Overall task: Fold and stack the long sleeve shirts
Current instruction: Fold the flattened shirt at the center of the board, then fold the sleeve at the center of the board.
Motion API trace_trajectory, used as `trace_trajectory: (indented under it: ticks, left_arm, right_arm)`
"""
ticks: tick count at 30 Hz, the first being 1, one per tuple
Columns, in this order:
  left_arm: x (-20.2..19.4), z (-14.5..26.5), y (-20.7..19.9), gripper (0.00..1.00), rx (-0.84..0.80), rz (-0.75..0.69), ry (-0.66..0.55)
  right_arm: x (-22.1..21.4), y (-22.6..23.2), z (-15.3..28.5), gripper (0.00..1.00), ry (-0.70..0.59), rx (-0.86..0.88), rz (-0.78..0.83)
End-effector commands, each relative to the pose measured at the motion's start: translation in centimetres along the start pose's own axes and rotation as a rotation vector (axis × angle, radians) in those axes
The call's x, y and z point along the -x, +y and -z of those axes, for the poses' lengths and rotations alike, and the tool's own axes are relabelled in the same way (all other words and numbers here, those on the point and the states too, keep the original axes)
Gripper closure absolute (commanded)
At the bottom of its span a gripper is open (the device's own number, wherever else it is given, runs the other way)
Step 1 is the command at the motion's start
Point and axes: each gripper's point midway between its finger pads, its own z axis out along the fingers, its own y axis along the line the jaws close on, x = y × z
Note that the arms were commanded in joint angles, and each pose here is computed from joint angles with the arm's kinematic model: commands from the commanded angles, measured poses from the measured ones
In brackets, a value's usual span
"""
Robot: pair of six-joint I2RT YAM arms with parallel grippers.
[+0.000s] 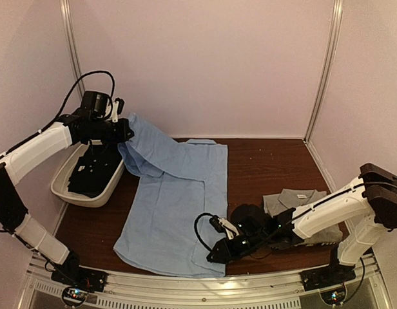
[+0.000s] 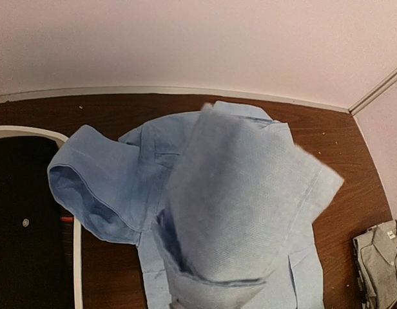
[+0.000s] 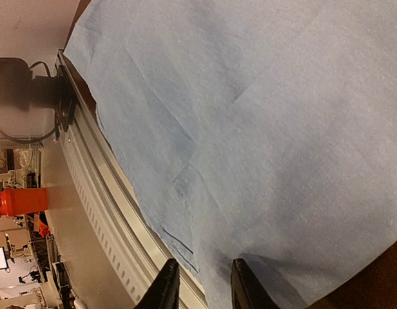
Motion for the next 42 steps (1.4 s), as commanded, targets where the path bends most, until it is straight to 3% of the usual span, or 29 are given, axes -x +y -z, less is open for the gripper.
trace_trajectory:
  ticks: [1,5,11,16,19,23,31,42]
  left_arm:
    - [-0.3,-0.5,-0.7,0.97,-0.055,-0.03,0.008]
    - [-0.9,-0.6,-1.9,0.98,-0.095,-0.059,0.025]
    - [-2.7,-0.7,-5.2,1.0,-0.178,-0.136,0.062]
    - [-5.5,-1.3,-8.6,1.0,-0.257,-0.196,0.123]
    - [-7.8,-1.9,-10.7,1.0,-0.305,-0.226,0.171]
    - [-11.3,-3.1,-13.1,1.0,-0.359,-0.241,0.244]
    - [-18.0,-4.4,-16.3,1.0,-0.457,-0.263,0.39]
    - [-26.0,-4.8,-19.0,1.0,-0.519,-0.325,0.578]
  right_arm:
    - [-2.5,-0.9,-0.4,0.71,0.06,0.009,-0.009]
    - [-3.4,-1.8,-0.4,0.73,0.076,-0.007,-0.022]
    - [0.5,0.7,1.9,0.71,-0.046,-0.03,0.035]
    - [6.4,1.6,6.6,0.58,-0.269,-0.093,0.044]
    - [10.1,0.5,10.0,0.48,-0.422,-0.135,0.013]
    - [14.2,-1.5,13.8,0.43,-0.582,-0.158,-0.035]
    - [18.0,-3.6,15.1,0.41,-0.654,-0.179,-0.034]
    - [18.6,-5.1,14.6,0.39,-0.646,-0.21,-0.038]
